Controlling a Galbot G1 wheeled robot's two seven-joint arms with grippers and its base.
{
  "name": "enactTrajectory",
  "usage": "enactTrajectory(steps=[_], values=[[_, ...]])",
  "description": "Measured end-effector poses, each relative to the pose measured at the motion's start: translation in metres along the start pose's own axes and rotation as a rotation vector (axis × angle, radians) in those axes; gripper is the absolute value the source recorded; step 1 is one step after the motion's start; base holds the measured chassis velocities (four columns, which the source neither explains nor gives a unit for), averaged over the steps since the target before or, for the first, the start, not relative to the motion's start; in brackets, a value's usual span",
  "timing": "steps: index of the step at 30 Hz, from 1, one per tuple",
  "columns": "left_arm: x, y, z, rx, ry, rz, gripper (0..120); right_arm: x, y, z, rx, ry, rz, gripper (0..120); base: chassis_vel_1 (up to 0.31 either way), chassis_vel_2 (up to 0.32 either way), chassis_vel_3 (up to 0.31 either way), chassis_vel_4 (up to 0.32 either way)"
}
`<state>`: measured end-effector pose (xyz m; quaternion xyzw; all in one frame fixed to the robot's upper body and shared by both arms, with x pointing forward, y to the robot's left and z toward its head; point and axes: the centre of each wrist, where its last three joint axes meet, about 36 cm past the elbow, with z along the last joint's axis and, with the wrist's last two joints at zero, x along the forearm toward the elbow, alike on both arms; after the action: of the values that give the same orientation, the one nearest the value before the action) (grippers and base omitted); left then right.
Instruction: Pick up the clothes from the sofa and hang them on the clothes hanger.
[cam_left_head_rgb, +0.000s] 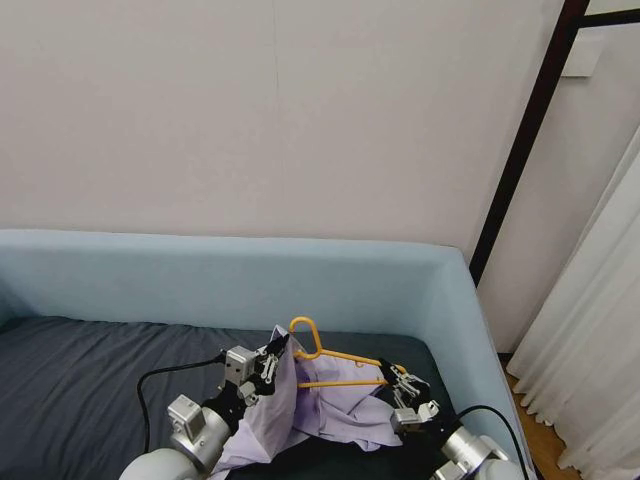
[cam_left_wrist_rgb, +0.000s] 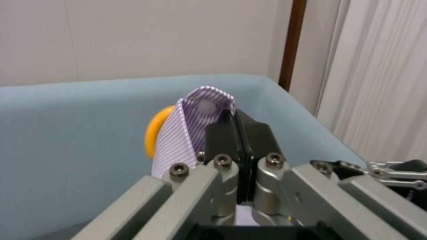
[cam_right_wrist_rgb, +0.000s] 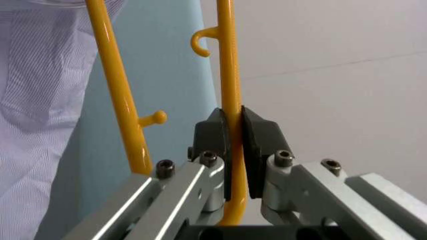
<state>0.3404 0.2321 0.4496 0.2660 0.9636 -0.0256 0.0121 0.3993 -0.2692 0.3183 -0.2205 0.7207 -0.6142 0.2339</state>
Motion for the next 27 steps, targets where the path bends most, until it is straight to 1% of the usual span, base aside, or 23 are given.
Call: enactTrajectory(steps=[2,4,5,10,11,13,18,21,22,25,27], values=[[0.001,-0.001,0.002,0.0,0.001,0.007,0,-0.002,0.003,-0.003,-0.02,-0.001,0.003,5,0.0,0.0,0.0,0.0],[0.002,-0.003,0.008,-0.002,0.007,0.017,0,-0.005,0.009,-0.013,-0.106,0.016,0.02,5,0.0,0.0,0.0,0.0],[0.002,-0.003,0.008,-0.002,0.007,0.017,0,-0.005,0.009,-0.013,-0.106,0.016,0.02,5,0.0,0.0,0.0,0.0],[0.004,-0.004,0.018,-0.03,0.014,0.041,0,-0.008,0.015,-0.042,-0.351,0.081,0.077,5,0.0,0.0,0.0,0.0],[0.004,-0.004,0.018,-0.03,0.014,0.041,0,-0.008,0.015,-0.042,-0.351,0.081,0.077,5,0.0,0.0,0.0,0.0],[0.006,-0.004,0.02,-0.039,0.014,0.047,0,-0.008,0.013,-0.049,-0.404,0.109,0.098,5,0.0,0.0,0.0,0.0],[0.011,-0.004,0.023,-0.06,0.011,0.048,0,-0.006,0.009,-0.049,-0.434,0.163,0.145,5,0.0,0.0,0.0,0.0],[0.015,-0.001,0.025,-0.102,0.004,0.046,0,-0.003,0.002,-0.049,-0.452,0.221,0.195,5,0.0,0.0,0.0,0.0],[0.015,-0.001,0.025,-0.102,0.004,0.046,0,-0.003,0.002,-0.049,-0.452,0.221,0.195,5,0.0,0.0,0.0,0.0],[0.018,0.003,0.029,-0.151,0.011,0.037,0,0.001,-0.006,-0.054,-0.494,0.271,0.237,5,0.0,0.0,0.0,0.0],[0.019,0.005,0.03,-0.164,0.013,0.028,0,0.001,-0.009,-0.054,-0.499,0.276,0.249,5,0.0,0.0,0.0,0.0]])
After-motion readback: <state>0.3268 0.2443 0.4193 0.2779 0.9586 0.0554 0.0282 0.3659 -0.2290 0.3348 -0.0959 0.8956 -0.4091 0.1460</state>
